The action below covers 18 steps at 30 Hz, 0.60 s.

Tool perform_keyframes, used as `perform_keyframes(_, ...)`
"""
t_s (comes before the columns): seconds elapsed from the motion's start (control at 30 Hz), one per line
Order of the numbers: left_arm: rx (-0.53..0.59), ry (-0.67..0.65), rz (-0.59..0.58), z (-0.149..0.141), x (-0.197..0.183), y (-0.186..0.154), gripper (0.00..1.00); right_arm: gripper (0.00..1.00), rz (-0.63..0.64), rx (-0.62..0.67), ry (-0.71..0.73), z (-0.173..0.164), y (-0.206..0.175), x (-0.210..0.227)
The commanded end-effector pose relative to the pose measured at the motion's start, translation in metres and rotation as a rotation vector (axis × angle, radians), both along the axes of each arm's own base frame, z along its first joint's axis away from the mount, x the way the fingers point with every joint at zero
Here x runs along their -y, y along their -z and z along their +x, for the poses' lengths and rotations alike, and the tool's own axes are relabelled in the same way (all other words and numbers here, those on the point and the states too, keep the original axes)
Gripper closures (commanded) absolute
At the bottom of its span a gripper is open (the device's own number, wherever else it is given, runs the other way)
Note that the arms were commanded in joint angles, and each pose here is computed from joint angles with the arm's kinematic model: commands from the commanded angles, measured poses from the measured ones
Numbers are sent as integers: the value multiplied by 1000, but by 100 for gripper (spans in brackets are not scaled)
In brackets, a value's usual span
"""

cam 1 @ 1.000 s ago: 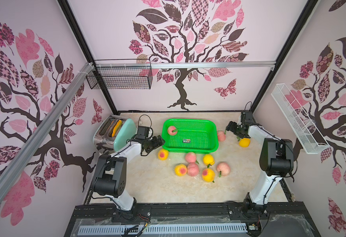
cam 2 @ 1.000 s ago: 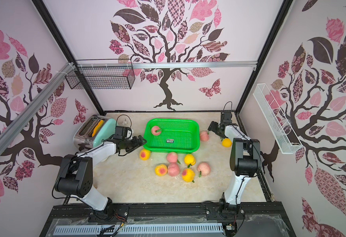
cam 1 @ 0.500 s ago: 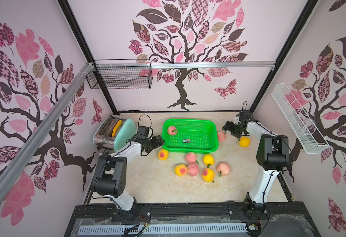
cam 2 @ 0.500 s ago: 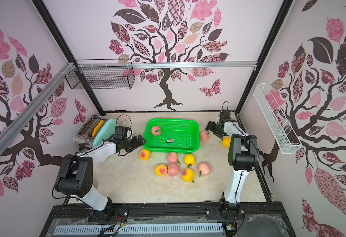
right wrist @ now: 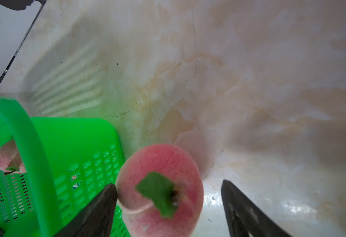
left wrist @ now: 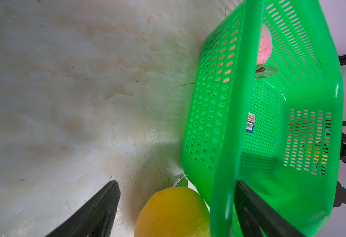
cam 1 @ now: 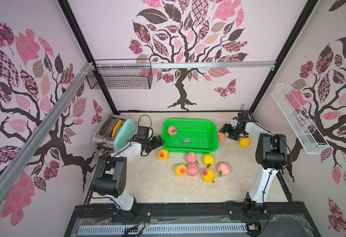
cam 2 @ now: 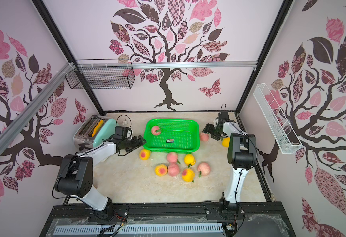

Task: Put the peaches into the basket
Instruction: Pick up the peach from the center of the board.

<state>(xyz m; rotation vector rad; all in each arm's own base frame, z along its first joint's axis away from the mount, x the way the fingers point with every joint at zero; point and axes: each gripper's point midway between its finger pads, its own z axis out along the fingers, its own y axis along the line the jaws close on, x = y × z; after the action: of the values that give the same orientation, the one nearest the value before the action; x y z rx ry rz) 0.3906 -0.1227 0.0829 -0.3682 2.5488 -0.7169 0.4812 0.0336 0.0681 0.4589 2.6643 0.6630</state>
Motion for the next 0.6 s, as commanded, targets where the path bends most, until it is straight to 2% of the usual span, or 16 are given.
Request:
perform_keyframes(0.0,4,9,8,0,0,6,10,21,7,9,-50,5,-8,-10)
perform_keyframes(0.1,-8,16,10,-1,1,9,15,25,-19,-5,-55,5,-5,-7)
perform_keyframes(0.27,-8,16,1,-1,2,8,15,30,-12,-9,-60,2,-6,-8)
perform_keyframes(0.43,-4,19,-2,-2,3,4,15,26,4,-33,-75,-8,-7,-12)
perform_keyframes(0.57,15,20,-7,-4,3,-4,15,21,-43,-28,-67,-13,-11,-5)
